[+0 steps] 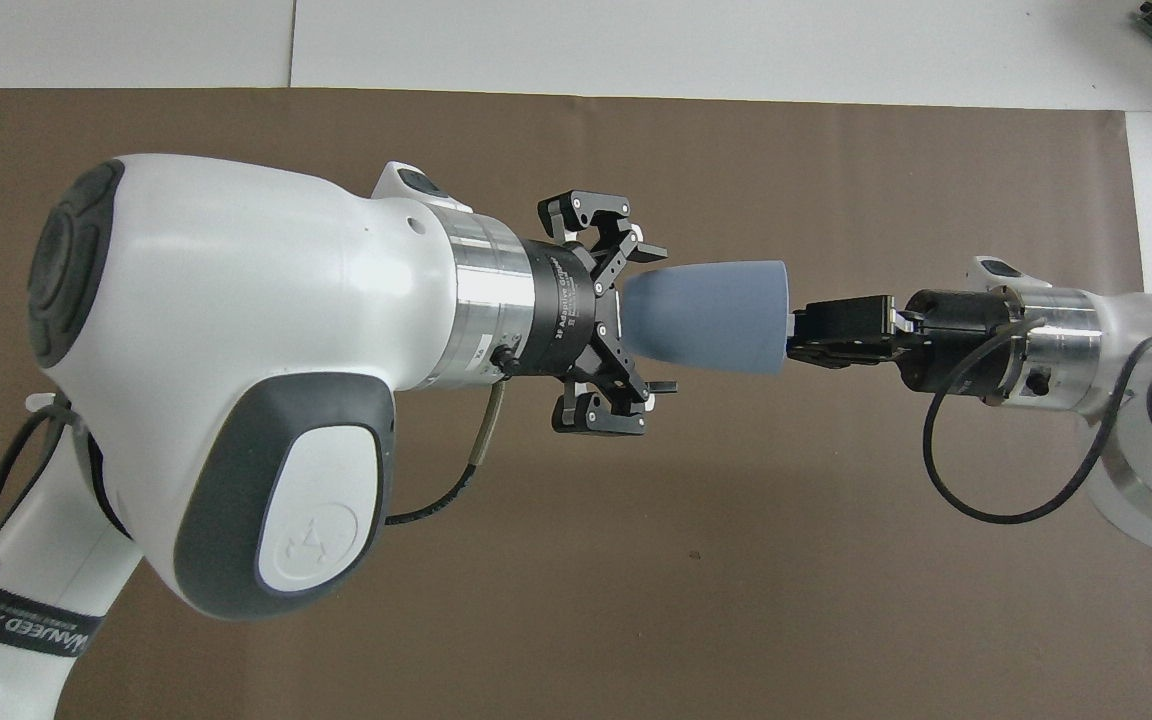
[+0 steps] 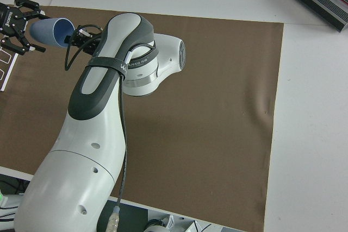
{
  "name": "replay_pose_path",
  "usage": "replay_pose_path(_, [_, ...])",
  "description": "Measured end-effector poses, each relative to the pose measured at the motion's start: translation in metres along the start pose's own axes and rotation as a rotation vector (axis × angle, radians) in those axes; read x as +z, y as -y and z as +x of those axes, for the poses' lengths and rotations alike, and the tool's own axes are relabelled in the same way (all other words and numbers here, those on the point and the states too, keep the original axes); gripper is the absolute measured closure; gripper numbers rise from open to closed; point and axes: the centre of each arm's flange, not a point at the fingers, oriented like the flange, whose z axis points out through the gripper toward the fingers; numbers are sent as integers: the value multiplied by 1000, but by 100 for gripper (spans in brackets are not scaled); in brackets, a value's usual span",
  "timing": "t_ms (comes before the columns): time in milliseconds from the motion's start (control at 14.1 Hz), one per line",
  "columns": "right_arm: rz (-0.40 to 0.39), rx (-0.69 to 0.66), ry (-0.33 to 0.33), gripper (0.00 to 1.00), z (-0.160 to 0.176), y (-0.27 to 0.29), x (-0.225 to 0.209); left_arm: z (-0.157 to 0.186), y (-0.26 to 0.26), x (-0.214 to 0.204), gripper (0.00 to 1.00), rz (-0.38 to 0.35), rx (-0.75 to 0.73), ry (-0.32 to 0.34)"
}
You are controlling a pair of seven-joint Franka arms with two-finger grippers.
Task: Hang cup on cup holder
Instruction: 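Close the left gripper around the cup held by the right gripper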
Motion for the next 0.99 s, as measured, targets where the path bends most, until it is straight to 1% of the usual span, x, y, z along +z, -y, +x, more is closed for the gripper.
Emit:
replay_pose_path(425, [3,-2,-1,96,-1,1,0,-7,3,-1,0,-3,12,5])
replay_pose_path(496, [3,-2,0,96,-1,1,0,-7,1,-3,7,-11,11,8])
replay_pose_path(567, [4,-2,0,96,-1,1,0,-6,-1,-6,21,-19,10,10])
replay_pose_path(638, [4,-3,-1,96,-1,1,-1,-7,-1,-6,23,-20,13,9])
replay_pose_path(992, [5,-7,-1,96,-2,3,-1,-9,0,-8,23,-24,23,6])
